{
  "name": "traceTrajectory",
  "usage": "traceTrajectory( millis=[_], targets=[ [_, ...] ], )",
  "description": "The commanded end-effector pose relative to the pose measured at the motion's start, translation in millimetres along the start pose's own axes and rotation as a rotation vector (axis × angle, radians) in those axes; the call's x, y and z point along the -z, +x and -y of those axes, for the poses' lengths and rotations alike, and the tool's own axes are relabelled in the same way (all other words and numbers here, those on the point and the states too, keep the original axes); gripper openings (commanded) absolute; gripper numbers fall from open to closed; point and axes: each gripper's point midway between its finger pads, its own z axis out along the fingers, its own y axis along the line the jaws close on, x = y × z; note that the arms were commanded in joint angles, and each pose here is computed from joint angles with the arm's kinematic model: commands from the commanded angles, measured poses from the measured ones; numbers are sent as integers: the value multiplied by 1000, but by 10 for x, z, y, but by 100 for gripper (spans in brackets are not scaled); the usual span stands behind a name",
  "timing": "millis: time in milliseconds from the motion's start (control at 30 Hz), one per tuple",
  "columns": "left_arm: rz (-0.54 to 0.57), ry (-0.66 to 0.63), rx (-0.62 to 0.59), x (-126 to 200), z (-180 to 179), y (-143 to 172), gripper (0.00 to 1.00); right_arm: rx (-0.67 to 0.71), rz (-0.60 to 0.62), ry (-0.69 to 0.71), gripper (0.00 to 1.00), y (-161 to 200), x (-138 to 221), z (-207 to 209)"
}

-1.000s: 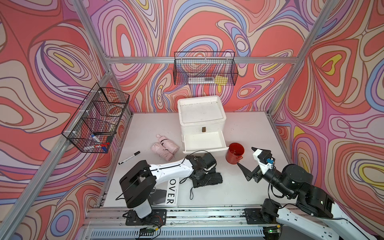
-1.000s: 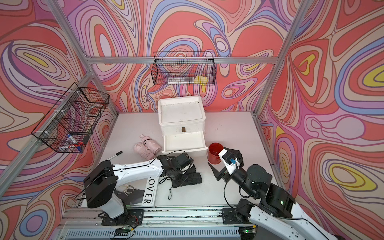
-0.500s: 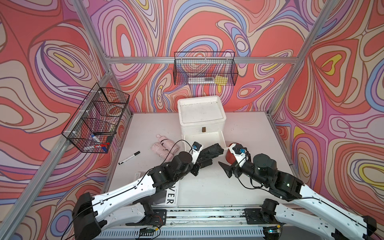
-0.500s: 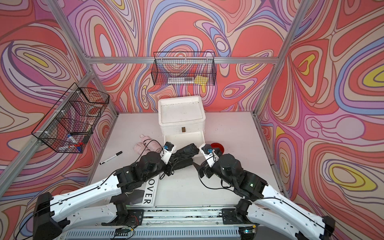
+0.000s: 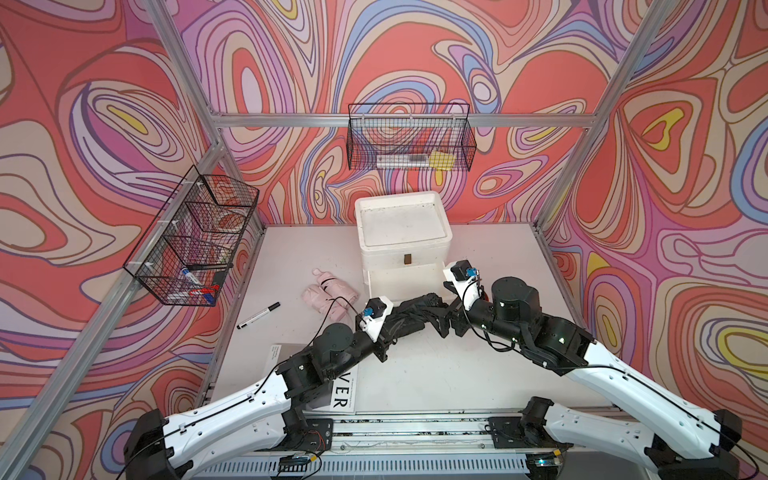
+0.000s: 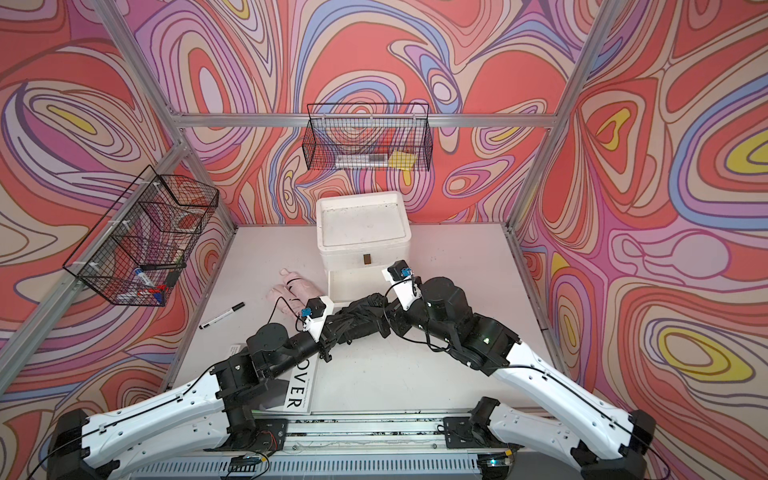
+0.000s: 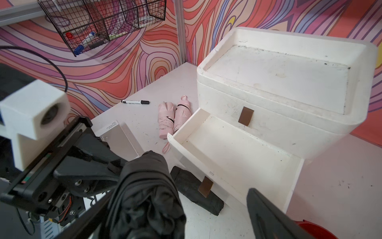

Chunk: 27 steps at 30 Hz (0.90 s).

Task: Place the umbrella in the drawer by color
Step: Pick up the umbrella from the center of the board.

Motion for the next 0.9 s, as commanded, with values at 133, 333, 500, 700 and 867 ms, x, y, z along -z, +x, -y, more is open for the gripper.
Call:
traceTrajectory(
  millis=[133,333,500,700,867],
  targets=[
    [115,33,-15,16,70,-291,0,-31,-77,-226,88,13,-133,-376],
    [95,-37,-9,12,-53,-241,0,-42,-72,-233,34,-12,-193,-386],
    [80,-151,-3,32,-251,-191,32,-43,-42,-203,12,-76,-217,-335],
    [124,-400,12,360,-689,-174,85,-39,109,41,0,-371,-136,77],
    [224,-628,82,778,-1065,-163,95,-36,154,274,0,-424,-242,494]
  ],
)
